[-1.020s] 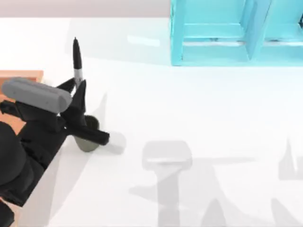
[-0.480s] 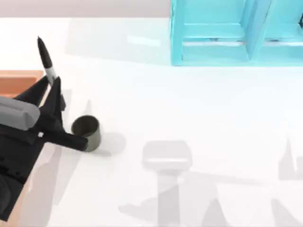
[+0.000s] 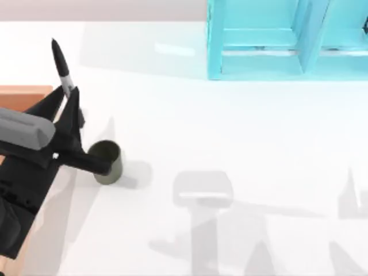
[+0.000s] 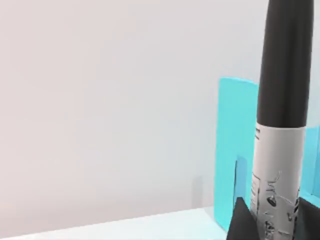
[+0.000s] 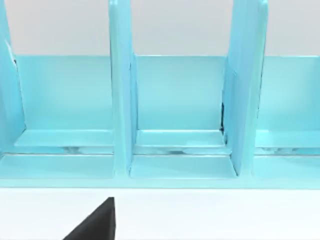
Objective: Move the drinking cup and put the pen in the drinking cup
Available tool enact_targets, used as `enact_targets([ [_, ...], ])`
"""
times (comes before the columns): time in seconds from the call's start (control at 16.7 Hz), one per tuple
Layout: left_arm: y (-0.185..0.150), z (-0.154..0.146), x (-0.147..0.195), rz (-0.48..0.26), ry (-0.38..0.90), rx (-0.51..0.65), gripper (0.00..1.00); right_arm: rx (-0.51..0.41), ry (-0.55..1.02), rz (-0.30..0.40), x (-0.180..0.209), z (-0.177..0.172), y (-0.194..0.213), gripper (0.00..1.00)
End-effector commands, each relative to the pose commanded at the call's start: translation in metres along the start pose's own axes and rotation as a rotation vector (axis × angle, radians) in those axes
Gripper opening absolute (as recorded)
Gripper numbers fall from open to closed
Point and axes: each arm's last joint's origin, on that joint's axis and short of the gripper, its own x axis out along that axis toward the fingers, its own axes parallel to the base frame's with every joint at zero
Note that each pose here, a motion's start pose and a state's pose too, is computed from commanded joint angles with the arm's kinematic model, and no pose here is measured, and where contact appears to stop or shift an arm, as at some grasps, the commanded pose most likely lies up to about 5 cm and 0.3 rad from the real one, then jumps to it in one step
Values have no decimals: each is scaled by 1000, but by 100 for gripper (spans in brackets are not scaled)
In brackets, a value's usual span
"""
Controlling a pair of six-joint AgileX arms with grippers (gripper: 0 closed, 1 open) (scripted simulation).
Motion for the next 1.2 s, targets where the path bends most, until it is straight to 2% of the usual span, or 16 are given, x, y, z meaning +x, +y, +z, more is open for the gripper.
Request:
enact_targets([
  [0.36, 0, -16, 25, 3, 11, -2, 0, 0, 0, 0, 0, 0, 0, 100],
  [0.66, 1, -18, 27, 4, 8, -1, 0, 0, 0, 0, 0, 0, 0, 100],
  [1.2, 1, -18, 27, 4, 8, -1, 68, 0, 0, 0, 0, 0, 0, 100],
])
